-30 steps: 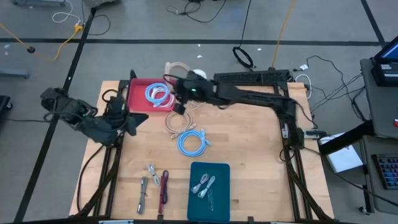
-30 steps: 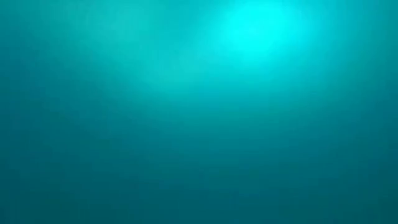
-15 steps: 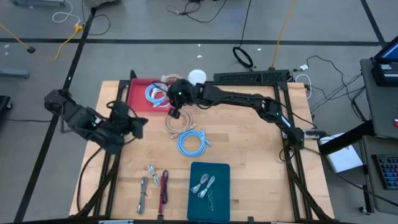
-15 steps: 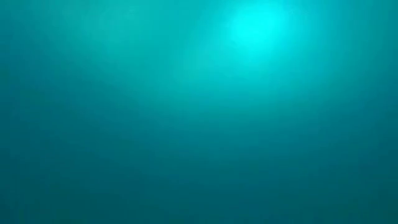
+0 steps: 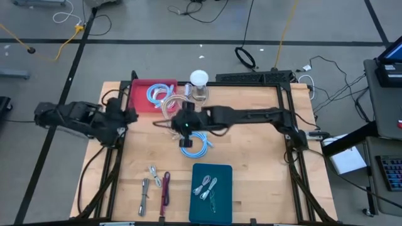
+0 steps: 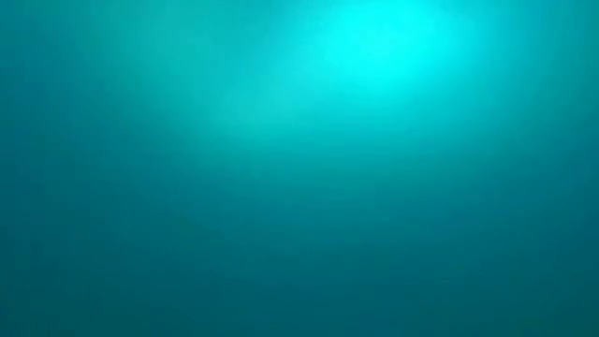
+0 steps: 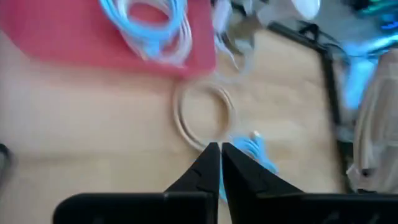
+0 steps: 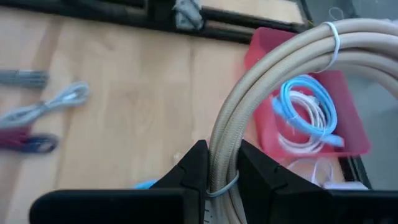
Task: Pick & Place USB Port
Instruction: Put the right brown HDMI cable into the red bin
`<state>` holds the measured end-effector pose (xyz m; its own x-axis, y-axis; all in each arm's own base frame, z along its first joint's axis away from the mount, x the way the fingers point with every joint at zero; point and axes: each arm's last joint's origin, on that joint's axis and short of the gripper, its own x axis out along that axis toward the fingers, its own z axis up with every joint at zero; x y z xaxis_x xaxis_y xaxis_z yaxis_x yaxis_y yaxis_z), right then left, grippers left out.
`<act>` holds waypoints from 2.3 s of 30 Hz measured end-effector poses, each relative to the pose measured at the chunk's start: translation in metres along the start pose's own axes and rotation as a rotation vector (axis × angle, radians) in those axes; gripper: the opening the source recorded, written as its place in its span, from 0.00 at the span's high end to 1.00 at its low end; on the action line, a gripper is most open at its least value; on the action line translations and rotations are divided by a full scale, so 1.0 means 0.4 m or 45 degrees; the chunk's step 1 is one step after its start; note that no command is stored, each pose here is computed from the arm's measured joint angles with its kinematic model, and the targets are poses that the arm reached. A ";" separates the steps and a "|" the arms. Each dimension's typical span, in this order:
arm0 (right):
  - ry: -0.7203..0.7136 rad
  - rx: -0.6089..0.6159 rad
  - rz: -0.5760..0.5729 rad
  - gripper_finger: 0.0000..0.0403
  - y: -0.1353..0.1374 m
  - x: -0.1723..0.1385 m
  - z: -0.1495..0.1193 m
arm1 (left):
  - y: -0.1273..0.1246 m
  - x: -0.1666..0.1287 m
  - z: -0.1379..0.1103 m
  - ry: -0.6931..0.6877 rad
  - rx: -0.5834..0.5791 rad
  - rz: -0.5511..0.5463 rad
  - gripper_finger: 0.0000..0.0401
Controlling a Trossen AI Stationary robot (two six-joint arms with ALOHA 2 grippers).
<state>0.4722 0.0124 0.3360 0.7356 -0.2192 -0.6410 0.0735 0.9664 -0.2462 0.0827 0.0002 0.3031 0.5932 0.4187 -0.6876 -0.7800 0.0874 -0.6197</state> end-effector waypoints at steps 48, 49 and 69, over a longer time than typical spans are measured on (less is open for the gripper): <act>0.141 -0.222 0.677 0.90 0.188 -0.153 -0.041 | -0.288 0.294 -0.035 1.026 -0.103 -1.339 0.38; 0.151 -0.224 0.682 0.90 0.190 -0.150 -0.046 | -0.285 0.297 -0.042 1.050 -0.090 -1.313 0.38; 0.162 -0.182 0.647 0.91 0.207 -0.138 -0.053 | -0.230 0.342 -0.067 1.111 0.079 -1.021 0.38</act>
<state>0.4232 0.1017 0.3356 0.5665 0.2477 -0.7860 -0.3689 0.9291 0.0269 0.2410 0.0253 0.2559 0.8335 -0.5311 -0.1523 -0.1181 0.0981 -0.9882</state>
